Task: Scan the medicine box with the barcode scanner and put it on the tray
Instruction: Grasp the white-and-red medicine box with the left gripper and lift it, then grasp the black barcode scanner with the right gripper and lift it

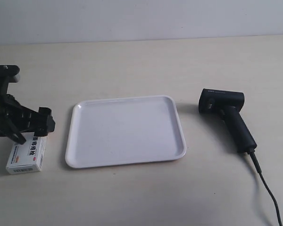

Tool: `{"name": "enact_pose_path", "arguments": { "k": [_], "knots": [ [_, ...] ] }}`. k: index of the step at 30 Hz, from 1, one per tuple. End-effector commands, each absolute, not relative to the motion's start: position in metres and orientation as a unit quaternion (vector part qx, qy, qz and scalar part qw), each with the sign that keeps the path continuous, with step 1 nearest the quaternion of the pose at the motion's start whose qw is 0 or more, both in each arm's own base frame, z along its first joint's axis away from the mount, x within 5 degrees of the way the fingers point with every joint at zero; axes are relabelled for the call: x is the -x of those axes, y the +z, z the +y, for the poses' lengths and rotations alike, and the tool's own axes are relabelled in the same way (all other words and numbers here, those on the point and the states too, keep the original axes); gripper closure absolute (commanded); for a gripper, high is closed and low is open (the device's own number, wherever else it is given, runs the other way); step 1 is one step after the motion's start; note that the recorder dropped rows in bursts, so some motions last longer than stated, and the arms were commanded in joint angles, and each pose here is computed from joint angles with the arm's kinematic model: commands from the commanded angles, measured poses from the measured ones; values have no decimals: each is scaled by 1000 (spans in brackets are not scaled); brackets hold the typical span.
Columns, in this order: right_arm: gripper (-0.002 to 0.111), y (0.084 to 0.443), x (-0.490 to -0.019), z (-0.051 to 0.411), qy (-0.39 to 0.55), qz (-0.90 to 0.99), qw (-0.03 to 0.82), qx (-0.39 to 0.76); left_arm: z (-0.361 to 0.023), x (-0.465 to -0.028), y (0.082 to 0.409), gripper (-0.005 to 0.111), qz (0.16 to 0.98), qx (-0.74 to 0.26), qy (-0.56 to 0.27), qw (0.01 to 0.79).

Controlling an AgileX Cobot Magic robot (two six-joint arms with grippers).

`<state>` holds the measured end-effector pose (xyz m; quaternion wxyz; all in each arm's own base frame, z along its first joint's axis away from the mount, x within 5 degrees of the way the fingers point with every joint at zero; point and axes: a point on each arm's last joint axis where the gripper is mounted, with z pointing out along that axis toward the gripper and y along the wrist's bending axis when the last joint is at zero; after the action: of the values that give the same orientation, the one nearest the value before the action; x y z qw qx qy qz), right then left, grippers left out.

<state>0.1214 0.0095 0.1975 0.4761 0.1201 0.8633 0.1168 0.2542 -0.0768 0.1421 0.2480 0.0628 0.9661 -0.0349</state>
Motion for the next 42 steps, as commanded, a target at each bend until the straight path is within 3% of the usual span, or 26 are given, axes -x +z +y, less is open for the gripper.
{"name": "enact_pose_path", "arguments": {
  "k": [1,9,12,15,21,22,30,34,37,42],
  "knots": [
    [108,200,-123,10,114,862,481,-114,-84,-262,131,2,961,-79,-49,260],
    [108,200,-123,10,114,862,480,-114,-84,-273,112,2,973,-81,-27,216],
    [108,200,-123,10,114,862,480,-114,-84,-274,105,7,974,-91,-22,207],
    [108,200,-123,10,114,862,480,-114,-84,-274,102,27,975,-90,-21,203],
    [108,200,-123,10,114,862,480,-114,-85,-279,109,100,973,-83,-23,212],
    [108,200,-123,9,113,862,480,-114,-85,-281,113,106,973,-81,-21,215],
    [108,196,-151,30,126,902,410,-50,-89,-304,188,107,968,-43,-19,247],
    [104,189,-188,56,131,924,359,-5,-109,-313,218,107,957,-89,-101,255],
    [88,179,-209,75,128,938,321,33,-126,-316,231,107,934,-155,-174,271],
    [50,161,-238,87,101,945,301,73,-130,-317,233,107,925,-167,-190,284]
  ]
}}
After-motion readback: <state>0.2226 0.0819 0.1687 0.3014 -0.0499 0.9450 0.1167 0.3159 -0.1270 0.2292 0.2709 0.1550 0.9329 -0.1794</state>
